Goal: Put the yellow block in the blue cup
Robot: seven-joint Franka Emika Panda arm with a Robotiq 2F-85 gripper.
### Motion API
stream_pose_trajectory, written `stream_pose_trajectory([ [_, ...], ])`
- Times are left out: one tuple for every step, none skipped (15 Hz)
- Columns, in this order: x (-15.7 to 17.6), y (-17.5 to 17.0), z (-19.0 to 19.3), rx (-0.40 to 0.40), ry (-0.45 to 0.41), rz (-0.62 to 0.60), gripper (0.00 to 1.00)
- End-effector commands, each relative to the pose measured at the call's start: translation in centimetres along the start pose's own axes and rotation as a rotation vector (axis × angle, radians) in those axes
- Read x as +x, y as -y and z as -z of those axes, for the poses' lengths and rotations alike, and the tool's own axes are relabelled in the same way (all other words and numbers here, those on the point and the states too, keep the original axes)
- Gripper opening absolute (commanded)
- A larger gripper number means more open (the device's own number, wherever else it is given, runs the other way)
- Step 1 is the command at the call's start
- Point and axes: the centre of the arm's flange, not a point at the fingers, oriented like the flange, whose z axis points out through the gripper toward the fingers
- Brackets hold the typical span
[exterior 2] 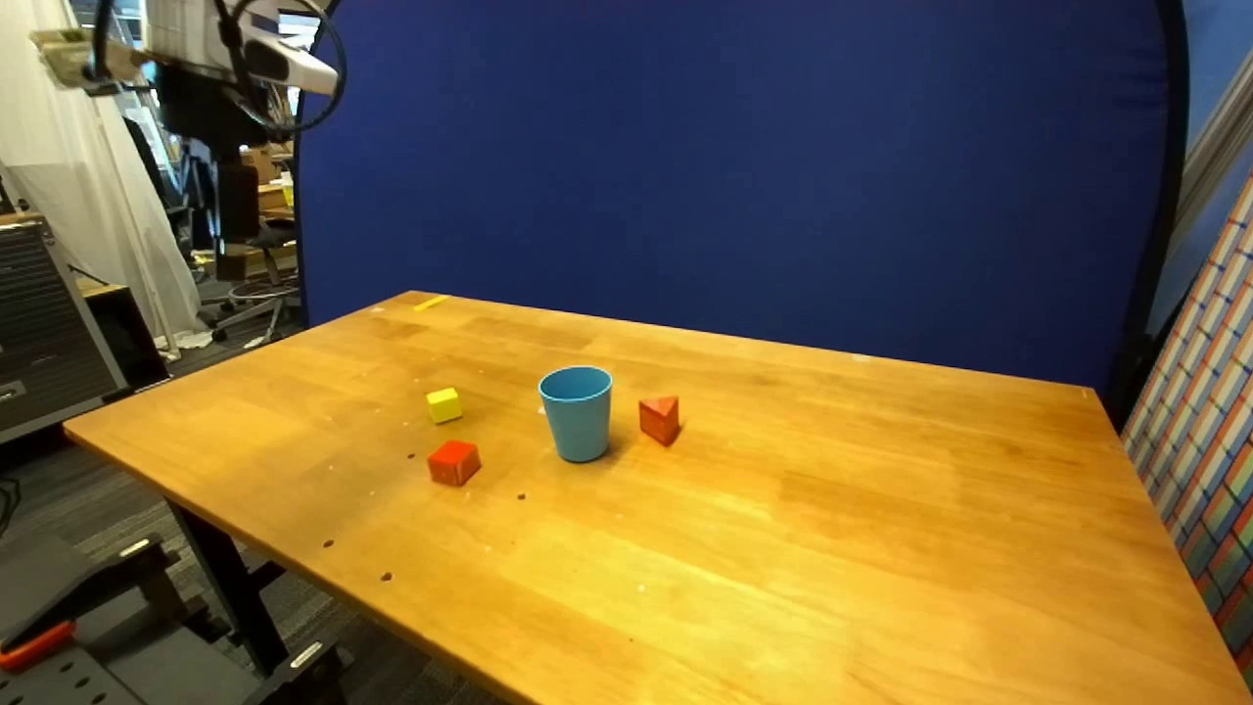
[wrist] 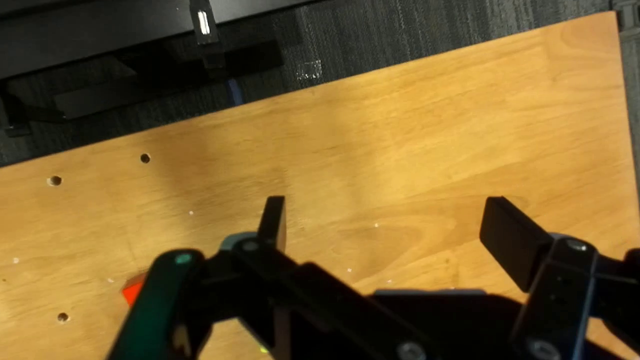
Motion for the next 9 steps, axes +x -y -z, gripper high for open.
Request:
stream_pose_trajectory([
  [6.7,3.1,-4.8,-0.04,-0.01,-0.122,1.0],
  [8.0,3.2,-6.1,-0.047,-0.019,-0.16,1.0],
  [9.1,3.0,-7.4,-0.057,-0.034,-0.206,1.0],
  [10.3,2.8,-8.5,-0.066,-0.051,-0.248,1.0],
  [11.8,2.5,-9.5,-0.079,-0.065,-0.289,1.0],
  [12.9,2.1,-10.3,-0.092,-0.075,-0.325,1.0],
  [14.2,1.5,-11.0,-0.108,-0.082,-0.361,1.0],
  [15.2,1.0,-11.3,-0.122,-0.085,-0.392,1.0],
  [16.1,0.5,-11.8,-0.135,-0.083,-0.42,1.0],
])
